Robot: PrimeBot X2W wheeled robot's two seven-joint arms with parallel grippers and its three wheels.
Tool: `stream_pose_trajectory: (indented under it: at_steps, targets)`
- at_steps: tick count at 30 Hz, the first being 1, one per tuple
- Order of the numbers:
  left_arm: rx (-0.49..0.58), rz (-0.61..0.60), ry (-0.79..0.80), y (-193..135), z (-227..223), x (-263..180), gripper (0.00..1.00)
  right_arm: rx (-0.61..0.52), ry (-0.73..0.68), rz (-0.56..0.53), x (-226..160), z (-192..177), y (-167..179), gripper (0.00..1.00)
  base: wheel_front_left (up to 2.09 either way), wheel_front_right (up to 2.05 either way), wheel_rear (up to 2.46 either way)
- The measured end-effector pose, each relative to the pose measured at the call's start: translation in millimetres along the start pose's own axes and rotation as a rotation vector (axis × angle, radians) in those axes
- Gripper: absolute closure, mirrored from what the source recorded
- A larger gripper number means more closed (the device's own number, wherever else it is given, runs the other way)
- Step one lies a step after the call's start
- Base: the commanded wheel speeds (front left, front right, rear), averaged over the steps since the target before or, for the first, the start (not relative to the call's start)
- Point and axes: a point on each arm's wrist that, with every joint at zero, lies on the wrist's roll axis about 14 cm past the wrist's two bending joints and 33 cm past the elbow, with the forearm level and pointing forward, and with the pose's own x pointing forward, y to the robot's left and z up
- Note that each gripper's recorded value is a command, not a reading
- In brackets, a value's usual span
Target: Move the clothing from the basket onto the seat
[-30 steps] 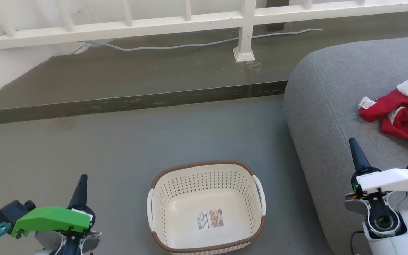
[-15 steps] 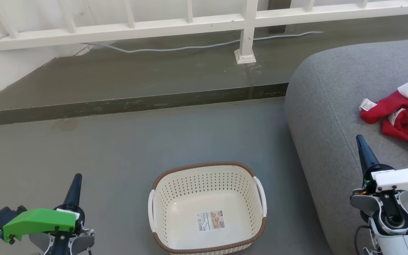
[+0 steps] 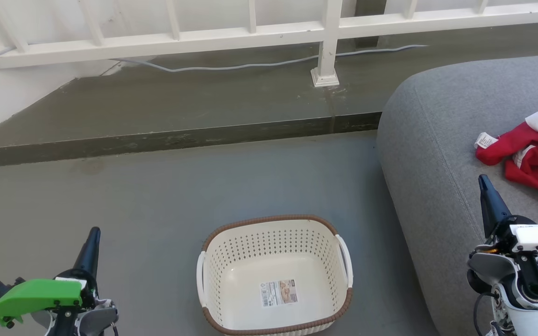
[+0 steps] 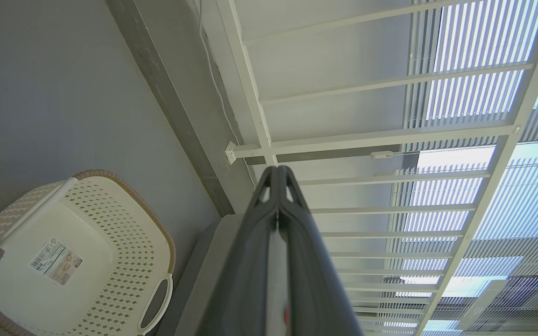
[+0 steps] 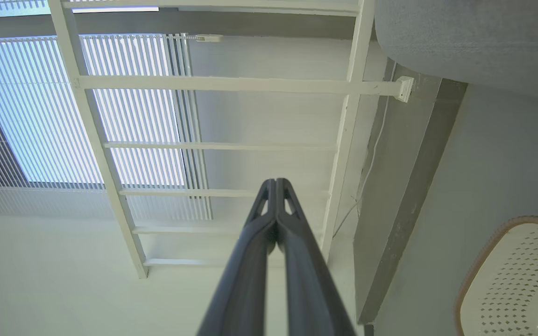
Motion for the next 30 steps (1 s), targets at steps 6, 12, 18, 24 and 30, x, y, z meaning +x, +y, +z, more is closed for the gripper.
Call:
stream_pose_trajectory:
  at_steps: [6, 12, 18, 24, 30]
  targets:
    - [-0.084, -0.027, -0.016, -3.9, 5.0, -1.0, 1.0, 0.097, -0.008, 0.006, -3.5, 3.8, -0.9, 1.0, 0.0, 0.0, 0.0]
    - [-0.093, -0.029, -0.019, -4.3, 5.2, -0.9, 1.0, 0.099, -0.011, 0.009, -3.4, 4.6, 0.0, 1.0, 0.0, 0.0, 0.0]
    - [-0.093, -0.03, -0.021, -4.4, 5.8, -0.8, 1.0, 0.099, -0.011, 0.01, -3.3, 4.5, 0.4, 1.0, 0.0, 0.0, 0.0]
    - [-0.094, -0.029, -0.023, -4.3, 6.5, -0.8, 1.0, 0.099, -0.011, 0.012, -3.2, 4.5, 0.9, 1.0, 0.0, 0.0, 0.0]
    - [-0.094, -0.029, -0.024, -4.2, 6.7, -0.7, 1.0, 0.099, -0.011, 0.013, -3.2, 4.5, 1.1, 1.0, 0.0, 0.0, 0.0]
